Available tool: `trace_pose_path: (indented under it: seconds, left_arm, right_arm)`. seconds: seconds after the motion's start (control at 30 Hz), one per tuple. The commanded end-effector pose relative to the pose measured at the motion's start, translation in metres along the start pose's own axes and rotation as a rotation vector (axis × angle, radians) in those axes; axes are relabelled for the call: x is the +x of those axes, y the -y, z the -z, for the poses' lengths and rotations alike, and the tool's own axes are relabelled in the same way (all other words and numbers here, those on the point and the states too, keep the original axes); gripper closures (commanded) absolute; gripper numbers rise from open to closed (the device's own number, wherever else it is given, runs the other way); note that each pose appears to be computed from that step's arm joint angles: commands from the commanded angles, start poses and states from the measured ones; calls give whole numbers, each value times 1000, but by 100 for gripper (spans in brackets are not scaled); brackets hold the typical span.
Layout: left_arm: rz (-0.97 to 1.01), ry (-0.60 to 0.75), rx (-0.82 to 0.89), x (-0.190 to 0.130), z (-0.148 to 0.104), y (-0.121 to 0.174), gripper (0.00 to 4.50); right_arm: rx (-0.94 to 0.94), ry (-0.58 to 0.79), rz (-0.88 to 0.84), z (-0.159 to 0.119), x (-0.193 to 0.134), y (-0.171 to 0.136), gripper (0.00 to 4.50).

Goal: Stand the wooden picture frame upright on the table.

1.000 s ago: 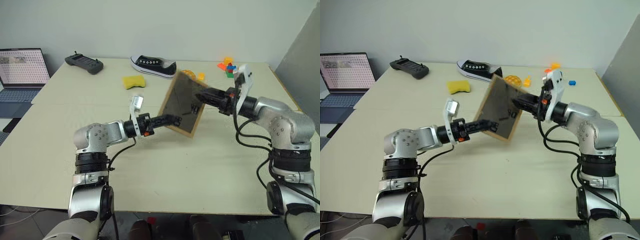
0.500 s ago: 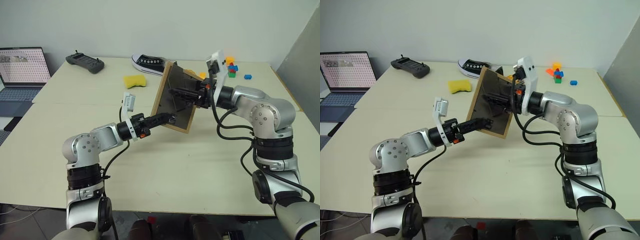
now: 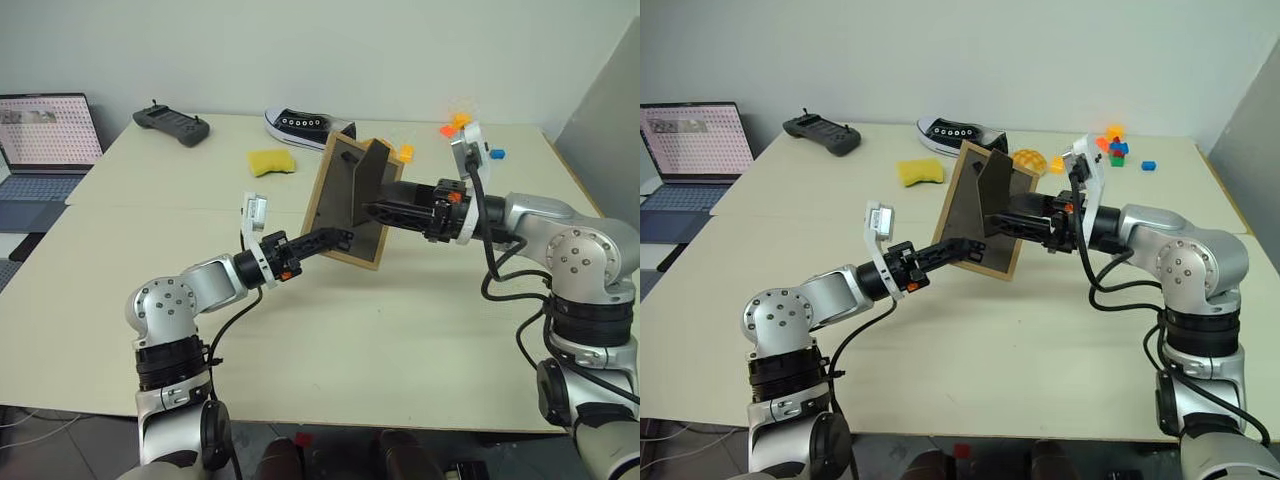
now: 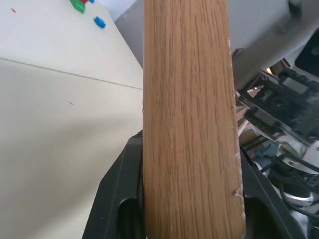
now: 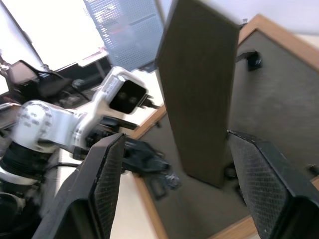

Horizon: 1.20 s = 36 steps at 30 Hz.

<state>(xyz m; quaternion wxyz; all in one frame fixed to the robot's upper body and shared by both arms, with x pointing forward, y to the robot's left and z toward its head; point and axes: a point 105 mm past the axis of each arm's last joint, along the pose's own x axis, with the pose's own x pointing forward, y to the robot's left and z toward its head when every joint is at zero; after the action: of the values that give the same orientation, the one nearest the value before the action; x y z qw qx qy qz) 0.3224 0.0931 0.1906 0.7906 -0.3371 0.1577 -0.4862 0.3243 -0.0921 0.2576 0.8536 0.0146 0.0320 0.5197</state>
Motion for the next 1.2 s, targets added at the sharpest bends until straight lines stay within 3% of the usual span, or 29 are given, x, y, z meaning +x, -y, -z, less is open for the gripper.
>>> trace_pose_path:
  seconds: [0.03, 0.1, 0.17, 0.23, 0.33, 0.53, 0.83, 0.97, 1.13, 1.2]
  left_arm:
    - [67, 33, -63, -5, -14, 13, 319]
    - [74, 12, -117, -7, -14, 13, 319]
    - [74, -17, -151, -6, -11, 12, 319]
    - [92, -1, -210, -5, -15, 12, 319]
    - [120, 0, -256, -3, -19, 14, 319]
    - [189, -44, -311, 9, -6, 29, 319]
    - [164, -58, -378, 7, 7, 35, 319]
    - [152, -51, -371, 6, 8, 34, 319]
    - [153, -68, -361, 6, 12, 36, 319]
    - [155, -75, -359, 5, 14, 36, 319]
  right_arm:
    - [-407, -5, 205, -7, -29, 22, 110]
    - [-799, -24, 388, -11, -43, 42, 110]
    - [-1142, -54, 446, -9, -49, 47, 110]
    - [-1424, -96, 403, 5, -48, 46, 110]
    - [-1644, -59, 330, 20, -41, 42, 110]
    - [-1832, 74, 292, 22, -13, 38, 110]
    - [-1865, 214, 248, 16, 4, 28, 110]
    - [-1870, 254, 214, 15, 3, 21, 170]
    - [-1879, 255, 217, 14, 4, 22, 296]
    - [-1880, 256, 218, 13, 4, 22, 305]
